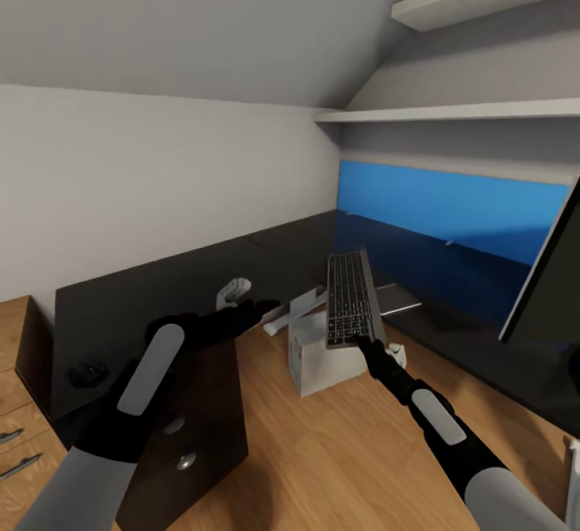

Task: In the bedroom, organize the workspace by keeping the computer under the desk, ensuring the monitor is on the desk, placing the keyboard on the desk next to the monitor, placing the mouse on the desk next to the keyboard, moving the folder from the swivel chair onto the desk next to the mouse, stacking the notebook on top of the folder with the pen on top of the notebook, and positioning the swivel chair next to the desk.

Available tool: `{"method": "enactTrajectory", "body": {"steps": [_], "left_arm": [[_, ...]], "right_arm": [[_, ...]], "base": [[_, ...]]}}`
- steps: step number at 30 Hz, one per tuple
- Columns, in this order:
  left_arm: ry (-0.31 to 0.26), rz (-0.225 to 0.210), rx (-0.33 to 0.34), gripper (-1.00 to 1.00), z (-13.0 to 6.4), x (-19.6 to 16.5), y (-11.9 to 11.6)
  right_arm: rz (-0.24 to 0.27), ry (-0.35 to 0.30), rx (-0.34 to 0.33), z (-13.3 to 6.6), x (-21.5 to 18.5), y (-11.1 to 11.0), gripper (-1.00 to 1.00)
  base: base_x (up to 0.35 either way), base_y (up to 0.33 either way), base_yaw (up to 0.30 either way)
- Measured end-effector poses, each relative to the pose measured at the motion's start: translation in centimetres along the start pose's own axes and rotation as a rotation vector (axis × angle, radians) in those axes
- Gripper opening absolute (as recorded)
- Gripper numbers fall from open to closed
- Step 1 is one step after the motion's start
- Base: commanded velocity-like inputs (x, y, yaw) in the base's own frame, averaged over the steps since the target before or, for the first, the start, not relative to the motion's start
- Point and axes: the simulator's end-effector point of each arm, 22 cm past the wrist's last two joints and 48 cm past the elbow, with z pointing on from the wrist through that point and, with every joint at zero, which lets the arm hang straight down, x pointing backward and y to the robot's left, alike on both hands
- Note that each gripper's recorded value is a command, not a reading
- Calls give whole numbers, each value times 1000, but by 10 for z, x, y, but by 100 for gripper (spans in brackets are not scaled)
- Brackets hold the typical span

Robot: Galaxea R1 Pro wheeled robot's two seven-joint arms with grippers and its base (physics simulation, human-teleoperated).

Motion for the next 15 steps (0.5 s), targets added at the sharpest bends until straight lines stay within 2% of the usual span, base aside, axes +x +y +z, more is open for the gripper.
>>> {"method": "enactTrajectory", "body": {"steps": [3,6,10,15], "left_arm": [[0,0,0,100,-1,-4,-4],[1,1,-1,100,-3,-9,-8],[1,0,-1,100,-4,-14,-13],[2,1,-1,100,-5,-18,-17]], "right_arm": [[0,1,-10,1,-3,9,-100],[-10,2,-39,2,-8,29,-100],[-17,6,-47,3,-12,40,-100],[-2,68,-68,-2,-9,49,-100]], "base": [[0,0,0],[0,0,0],[0,0,0],[0,0,0]]}}
